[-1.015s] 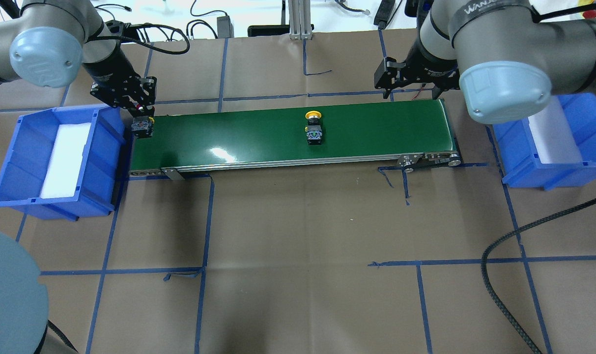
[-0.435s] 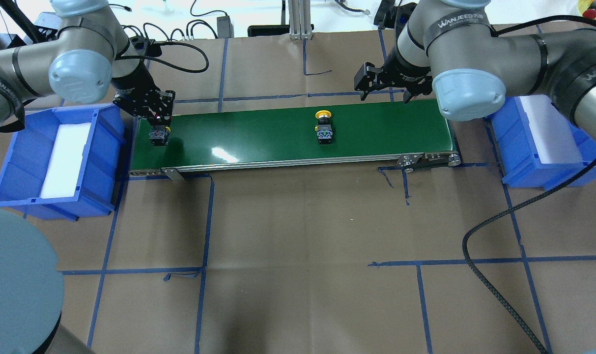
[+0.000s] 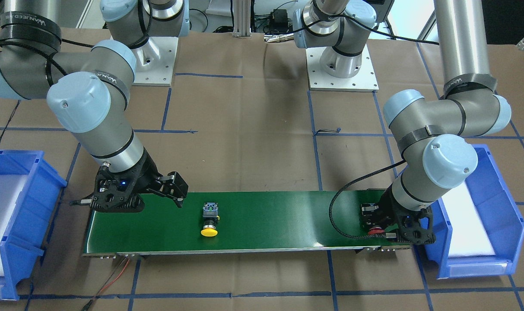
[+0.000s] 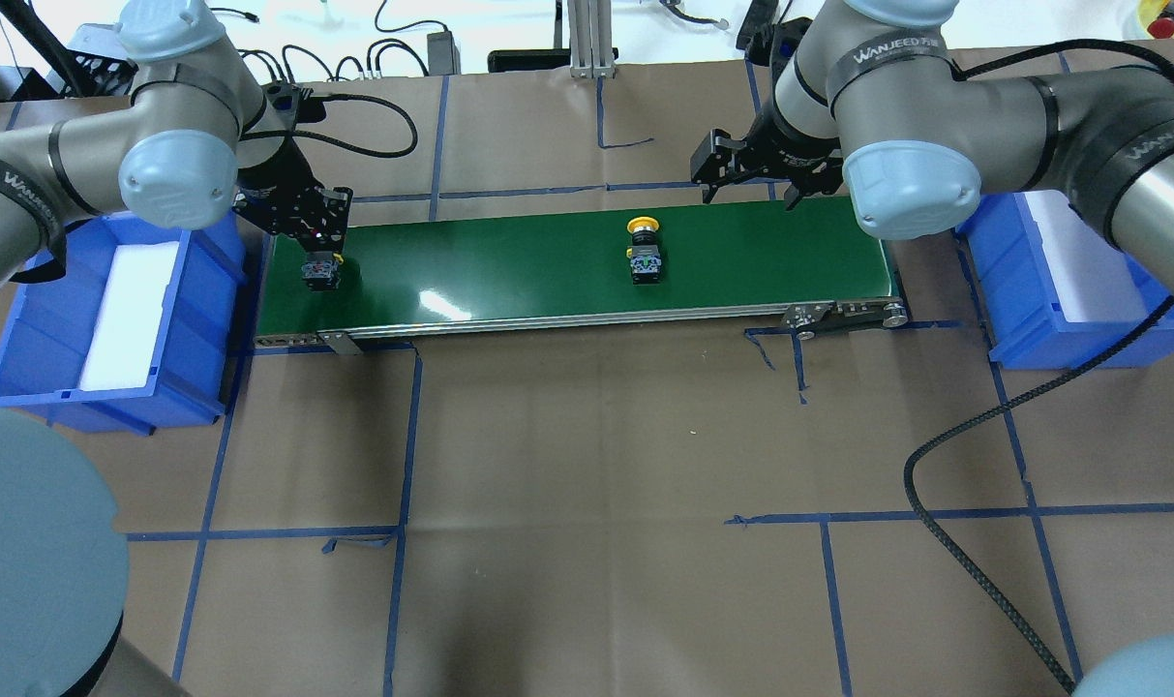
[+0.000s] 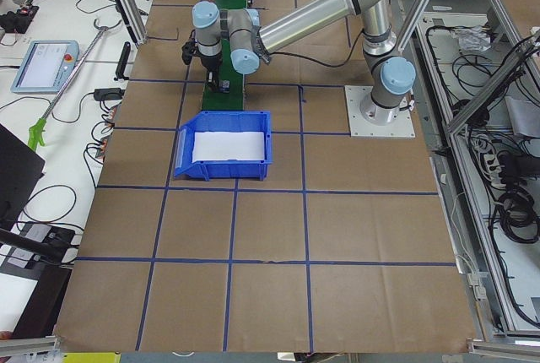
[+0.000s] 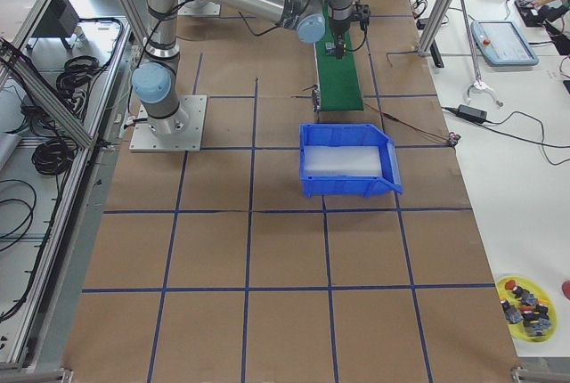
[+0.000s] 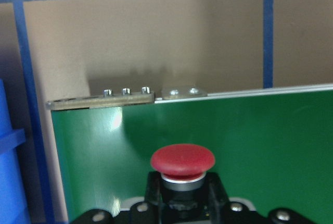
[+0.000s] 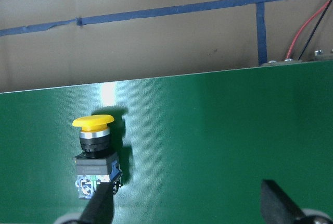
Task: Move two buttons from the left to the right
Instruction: 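Carry the red button onto the belt while the right gripper reaches toward the yellow button, then release the red button on the belt while the right gripper grasps the yellow button, then lift the yellow button with the right gripper and carry it over its bin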
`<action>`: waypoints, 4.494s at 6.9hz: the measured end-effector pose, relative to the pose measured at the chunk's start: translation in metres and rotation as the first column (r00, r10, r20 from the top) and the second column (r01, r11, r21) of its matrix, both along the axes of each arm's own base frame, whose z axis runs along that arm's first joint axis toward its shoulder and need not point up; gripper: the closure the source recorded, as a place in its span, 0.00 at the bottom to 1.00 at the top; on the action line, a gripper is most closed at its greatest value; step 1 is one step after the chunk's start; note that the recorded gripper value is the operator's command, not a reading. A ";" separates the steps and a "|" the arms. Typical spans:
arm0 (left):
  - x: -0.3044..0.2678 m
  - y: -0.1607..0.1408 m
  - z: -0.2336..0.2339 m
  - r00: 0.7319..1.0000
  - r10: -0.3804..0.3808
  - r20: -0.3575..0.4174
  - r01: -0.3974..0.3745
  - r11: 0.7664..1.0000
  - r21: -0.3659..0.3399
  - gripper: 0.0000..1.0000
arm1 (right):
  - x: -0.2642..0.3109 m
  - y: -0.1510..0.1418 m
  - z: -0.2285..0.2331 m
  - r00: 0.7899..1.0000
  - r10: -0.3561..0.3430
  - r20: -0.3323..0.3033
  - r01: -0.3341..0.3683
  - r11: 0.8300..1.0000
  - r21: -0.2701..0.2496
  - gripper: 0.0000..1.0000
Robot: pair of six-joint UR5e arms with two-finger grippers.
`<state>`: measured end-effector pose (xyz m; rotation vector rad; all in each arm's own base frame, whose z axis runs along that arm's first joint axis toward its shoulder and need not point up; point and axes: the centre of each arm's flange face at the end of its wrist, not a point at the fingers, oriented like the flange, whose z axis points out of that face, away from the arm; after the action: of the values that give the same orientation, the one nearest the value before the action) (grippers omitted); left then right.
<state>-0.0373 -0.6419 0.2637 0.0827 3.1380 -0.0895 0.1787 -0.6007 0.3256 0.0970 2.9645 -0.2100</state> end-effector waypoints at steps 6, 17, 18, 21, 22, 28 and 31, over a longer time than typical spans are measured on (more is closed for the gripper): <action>-0.002 0.007 0.011 1.000 0.021 -0.006 -0.021 1.000 -0.011 0.00 | -0.002 -0.005 -0.030 1.000 -0.002 -0.018 0.003 0.998 0.057 0.00; -0.079 0.121 0.197 0.997 0.071 -0.002 -0.071 0.995 0.076 0.00 | -0.008 -0.022 -0.085 0.993 -0.002 -0.119 0.018 0.991 0.131 0.74; -0.079 0.125 0.202 0.997 0.071 -0.002 -0.071 0.995 0.069 0.00 | -0.008 -0.022 -0.086 0.993 -0.002 -0.120 0.019 0.991 0.135 0.95; -0.080 0.128 0.206 0.997 0.074 -0.004 -0.074 0.995 0.059 0.00 | -0.010 -0.022 -0.078 0.992 0.007 -0.122 0.013 0.986 0.164 0.96; -0.080 0.127 0.206 0.997 0.075 -0.005 -0.075 0.995 0.060 0.00 | -0.017 -0.024 -0.065 0.992 0.000 -0.129 0.021 0.987 0.158 0.96; -0.081 0.126 0.206 0.995 0.096 -0.011 -0.095 0.994 0.058 0.00 | -0.272 -0.021 0.063 0.973 0.138 -0.183 -0.118 0.986 0.118 0.95; -0.081 0.127 0.206 0.994 0.107 -0.010 -0.107 0.993 0.059 0.00 | -0.360 -0.011 0.048 0.963 0.199 -0.182 -0.178 0.976 0.124 0.96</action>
<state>-0.1179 -0.5152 0.4698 -0.0864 3.1508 0.0025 -0.1817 -0.6115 0.3734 -0.2049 3.1522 -0.0370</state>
